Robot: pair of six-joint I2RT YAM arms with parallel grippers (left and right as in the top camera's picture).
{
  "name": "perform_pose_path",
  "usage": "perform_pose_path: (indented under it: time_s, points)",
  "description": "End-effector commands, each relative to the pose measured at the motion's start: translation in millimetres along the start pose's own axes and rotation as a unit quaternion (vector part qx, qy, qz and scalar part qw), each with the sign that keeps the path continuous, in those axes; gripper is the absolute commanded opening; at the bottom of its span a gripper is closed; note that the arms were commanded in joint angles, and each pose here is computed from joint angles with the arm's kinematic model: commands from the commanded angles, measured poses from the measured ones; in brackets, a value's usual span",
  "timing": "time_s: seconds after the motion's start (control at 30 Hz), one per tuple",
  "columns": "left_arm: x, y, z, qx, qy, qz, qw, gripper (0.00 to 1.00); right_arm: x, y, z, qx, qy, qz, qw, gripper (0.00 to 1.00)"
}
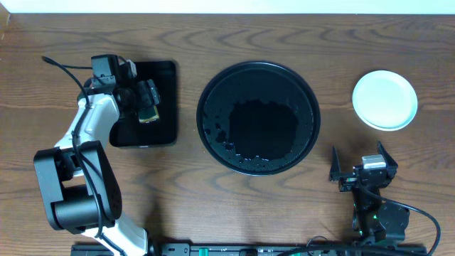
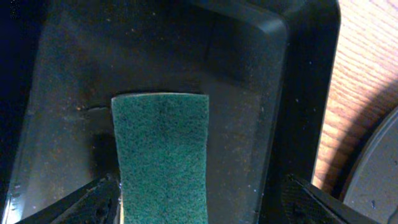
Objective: Clean dirty plates on tray and stack at the side
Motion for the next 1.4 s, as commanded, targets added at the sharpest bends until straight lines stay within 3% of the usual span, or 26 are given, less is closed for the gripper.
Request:
perform_pose_path:
  time_s: [0.0,1.17,1.37]
  points:
    - [2.9,-3.2,0.1,0.003,0.006,-0.006,1.000,0.83,0.2,-0.5,0.0,-0.003,0.011,-0.002,1.000,0.99]
    - [2.8,-3.1,0.2,0.003,0.005,-0.006,1.000,0.84,0.2,-0.4,0.0,-0.003,0.011,-0.001,1.000,0.99]
    - [13.3,-42.7,-15.6,-0.005,0.020,-0.046,0.999,0.84,0.2,-0.4,0.0,-0.003,0.011,-0.001,1.000,0.99]
Point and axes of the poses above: each gripper's point midway between its finger pads, its own y axis out along the fingers, its own z axis along the line the jaws close on, x = y × z, the point moved 5 cm from there along -y, back along the fingers, and after that the axes turned 3 degrees about y, right-handed, at the moved point
